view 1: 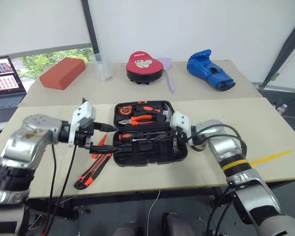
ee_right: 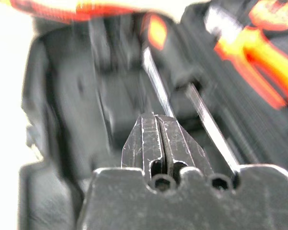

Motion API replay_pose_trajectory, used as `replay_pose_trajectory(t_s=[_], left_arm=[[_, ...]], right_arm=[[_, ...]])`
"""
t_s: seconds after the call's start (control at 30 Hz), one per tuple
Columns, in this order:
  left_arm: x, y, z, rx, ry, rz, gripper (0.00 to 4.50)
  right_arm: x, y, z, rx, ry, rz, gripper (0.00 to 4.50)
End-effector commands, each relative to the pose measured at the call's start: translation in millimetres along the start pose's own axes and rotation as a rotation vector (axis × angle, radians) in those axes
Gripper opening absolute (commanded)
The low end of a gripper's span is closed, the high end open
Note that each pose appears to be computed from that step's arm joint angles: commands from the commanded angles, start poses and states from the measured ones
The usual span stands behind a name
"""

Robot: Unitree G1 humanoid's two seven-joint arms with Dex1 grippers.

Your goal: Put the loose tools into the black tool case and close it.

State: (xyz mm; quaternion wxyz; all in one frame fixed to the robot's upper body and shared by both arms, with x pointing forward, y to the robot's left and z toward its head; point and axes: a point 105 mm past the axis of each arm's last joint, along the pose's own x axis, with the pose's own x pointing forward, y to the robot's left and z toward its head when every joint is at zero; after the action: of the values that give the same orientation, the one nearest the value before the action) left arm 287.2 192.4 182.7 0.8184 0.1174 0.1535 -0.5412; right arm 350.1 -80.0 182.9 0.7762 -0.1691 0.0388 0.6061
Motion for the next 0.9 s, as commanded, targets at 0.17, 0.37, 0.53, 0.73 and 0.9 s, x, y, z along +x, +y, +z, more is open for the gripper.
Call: replay_pose_trajectory(t_s=[0.17,0.37,0.53,0.73,0.9], left_arm=[[-61,2,-37,-0.078,0.119,0.391,4.5],[-86,12,-66,-0.225,0.218,0.639,4.5],[-53,31,-51,-0.371,0.184,0.621,4.5],[-13,49,-37,-0.404,0.257,0.572,4.5],[3,67,-46,-0.362,0.335,0.628,4.5]], right_arm=[[-41,44,50,0.021,-0.099,0.05,2.16],[-45,70,41,0.028,-0.059,0.054,4.29],[-37,75,43,-0.002,-0.057,0.028,4.47],[-33,77,46,-0.036,-0.059,0.005,4.47],[-32,81,47,-0.029,-0.069,-0.014,4.47]])
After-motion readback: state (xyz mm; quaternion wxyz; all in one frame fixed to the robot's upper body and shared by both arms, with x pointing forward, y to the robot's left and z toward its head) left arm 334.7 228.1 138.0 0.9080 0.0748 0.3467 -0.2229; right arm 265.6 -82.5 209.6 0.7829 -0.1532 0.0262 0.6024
